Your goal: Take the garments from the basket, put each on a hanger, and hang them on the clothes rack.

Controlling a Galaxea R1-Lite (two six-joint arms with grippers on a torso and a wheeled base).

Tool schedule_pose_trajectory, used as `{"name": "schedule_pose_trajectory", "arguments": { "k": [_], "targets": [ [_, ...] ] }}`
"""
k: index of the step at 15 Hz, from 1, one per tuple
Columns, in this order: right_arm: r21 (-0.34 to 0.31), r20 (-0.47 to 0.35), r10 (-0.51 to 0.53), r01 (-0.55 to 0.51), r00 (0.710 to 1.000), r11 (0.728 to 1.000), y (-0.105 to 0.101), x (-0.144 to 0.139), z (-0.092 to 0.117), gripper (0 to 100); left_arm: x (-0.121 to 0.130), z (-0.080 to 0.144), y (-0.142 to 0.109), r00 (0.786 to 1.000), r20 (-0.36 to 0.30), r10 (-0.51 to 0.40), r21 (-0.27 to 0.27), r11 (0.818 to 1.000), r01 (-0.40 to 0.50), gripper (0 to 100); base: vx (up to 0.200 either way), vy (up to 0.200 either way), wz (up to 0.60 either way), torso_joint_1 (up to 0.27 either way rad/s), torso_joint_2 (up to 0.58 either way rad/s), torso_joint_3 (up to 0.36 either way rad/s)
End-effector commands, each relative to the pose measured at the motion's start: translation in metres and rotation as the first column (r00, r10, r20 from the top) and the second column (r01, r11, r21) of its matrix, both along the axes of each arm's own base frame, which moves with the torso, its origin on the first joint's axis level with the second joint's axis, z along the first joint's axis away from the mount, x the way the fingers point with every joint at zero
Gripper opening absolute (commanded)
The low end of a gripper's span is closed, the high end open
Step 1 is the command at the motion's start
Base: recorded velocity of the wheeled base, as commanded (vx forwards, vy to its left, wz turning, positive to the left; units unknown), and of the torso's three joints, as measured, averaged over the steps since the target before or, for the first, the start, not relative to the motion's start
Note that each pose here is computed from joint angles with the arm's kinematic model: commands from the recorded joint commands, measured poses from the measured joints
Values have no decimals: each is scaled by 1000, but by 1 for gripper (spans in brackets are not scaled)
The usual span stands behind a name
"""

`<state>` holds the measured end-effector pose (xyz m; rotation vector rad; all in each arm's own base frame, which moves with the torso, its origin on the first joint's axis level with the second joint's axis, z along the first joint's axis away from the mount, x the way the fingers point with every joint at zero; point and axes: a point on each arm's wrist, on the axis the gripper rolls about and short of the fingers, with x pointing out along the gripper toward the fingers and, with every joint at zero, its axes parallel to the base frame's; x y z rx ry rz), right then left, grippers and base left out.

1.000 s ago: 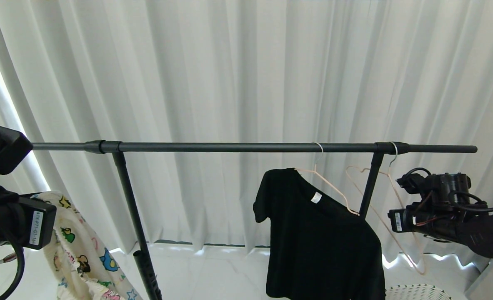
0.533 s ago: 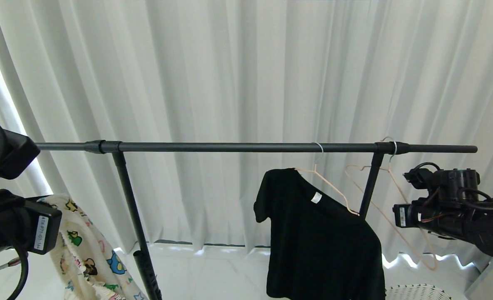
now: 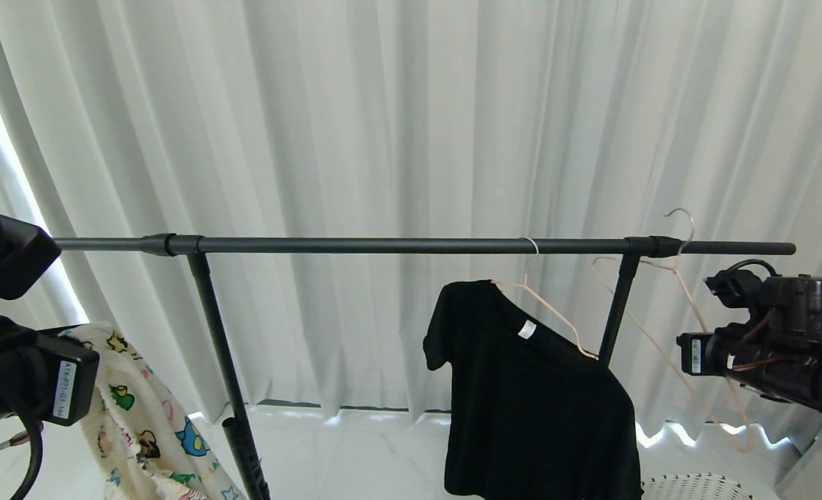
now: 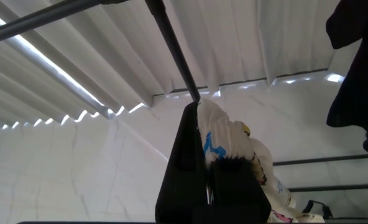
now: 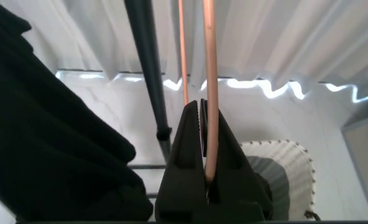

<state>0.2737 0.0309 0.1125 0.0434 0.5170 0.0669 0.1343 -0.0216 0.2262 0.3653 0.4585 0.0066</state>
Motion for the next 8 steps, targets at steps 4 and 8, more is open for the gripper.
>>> {"name": "schedule_pose_trajectory", "arguments": {
  "k": [4,8],
  "targets": [
    [-6,47,-25,25,999,1000,-9,-66,14,0,-2,1,1,1000,9,2,-1,1000,-2,0,0,0,0,0,0,0],
    [-29,81,-24,26,996,999,-14,-108,18,0,-9,5,2,999,39,2,-8,1000,-2,0,-100,0,0,2,1,1]
  ]
}}
